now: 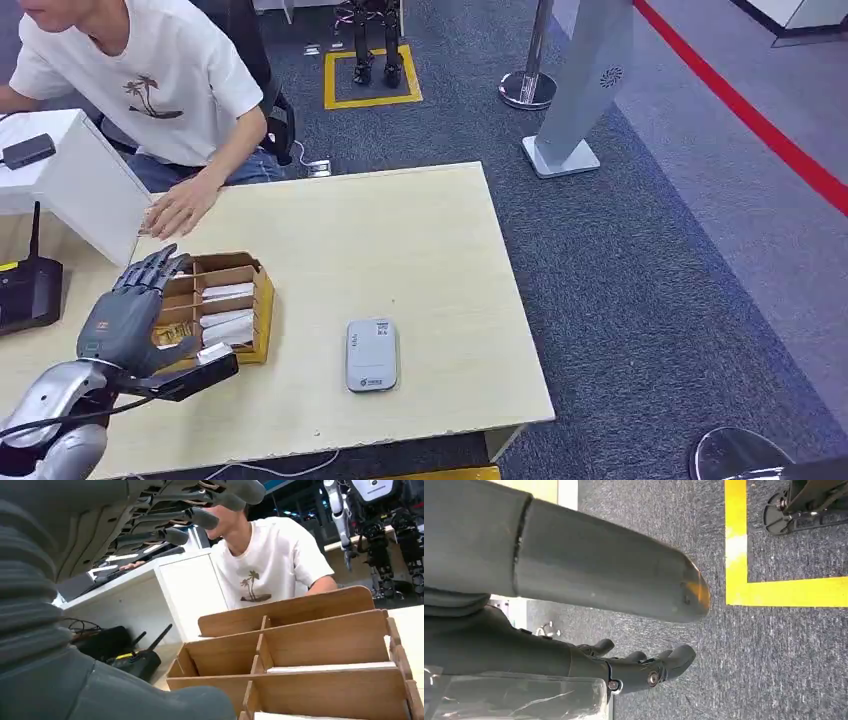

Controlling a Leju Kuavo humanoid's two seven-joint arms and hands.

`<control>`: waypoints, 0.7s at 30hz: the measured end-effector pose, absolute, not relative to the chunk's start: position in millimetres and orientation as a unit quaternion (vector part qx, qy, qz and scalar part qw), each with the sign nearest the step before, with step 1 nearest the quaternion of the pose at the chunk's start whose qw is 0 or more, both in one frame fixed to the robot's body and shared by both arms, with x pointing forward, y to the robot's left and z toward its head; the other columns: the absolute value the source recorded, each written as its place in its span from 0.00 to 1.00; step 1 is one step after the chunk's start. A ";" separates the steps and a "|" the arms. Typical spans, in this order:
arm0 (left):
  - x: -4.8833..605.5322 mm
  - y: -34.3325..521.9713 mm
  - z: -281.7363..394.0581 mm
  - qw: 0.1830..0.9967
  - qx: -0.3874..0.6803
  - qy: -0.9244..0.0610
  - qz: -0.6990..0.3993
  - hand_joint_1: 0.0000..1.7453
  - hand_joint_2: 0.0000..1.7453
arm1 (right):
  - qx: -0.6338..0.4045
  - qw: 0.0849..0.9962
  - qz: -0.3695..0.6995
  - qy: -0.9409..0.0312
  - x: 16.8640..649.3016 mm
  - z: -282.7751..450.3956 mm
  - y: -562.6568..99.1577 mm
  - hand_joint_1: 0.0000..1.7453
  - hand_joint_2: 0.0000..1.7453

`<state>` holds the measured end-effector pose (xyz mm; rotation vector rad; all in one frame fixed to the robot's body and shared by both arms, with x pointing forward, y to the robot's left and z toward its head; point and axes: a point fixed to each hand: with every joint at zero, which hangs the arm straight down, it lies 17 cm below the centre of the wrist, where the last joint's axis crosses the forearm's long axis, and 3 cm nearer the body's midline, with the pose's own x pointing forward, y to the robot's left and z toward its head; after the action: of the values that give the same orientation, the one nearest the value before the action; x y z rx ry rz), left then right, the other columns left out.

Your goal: Pass the card to the sensor for recognition and then transmit it.

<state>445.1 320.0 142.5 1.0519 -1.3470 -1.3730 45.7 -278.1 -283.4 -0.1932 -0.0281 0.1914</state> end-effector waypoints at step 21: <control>387.5 283.6 128.5 0.480 0.434 -0.603 -0.465 0.00 1.00 | -0.098 0.992 0.077 -0.013 44.0 -283.4 -274.8 0.00 1.00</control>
<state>387.5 283.6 128.5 1.0598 -1.4719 -1.1354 44.0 -274.8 -283.4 -0.1965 -0.0264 0.1536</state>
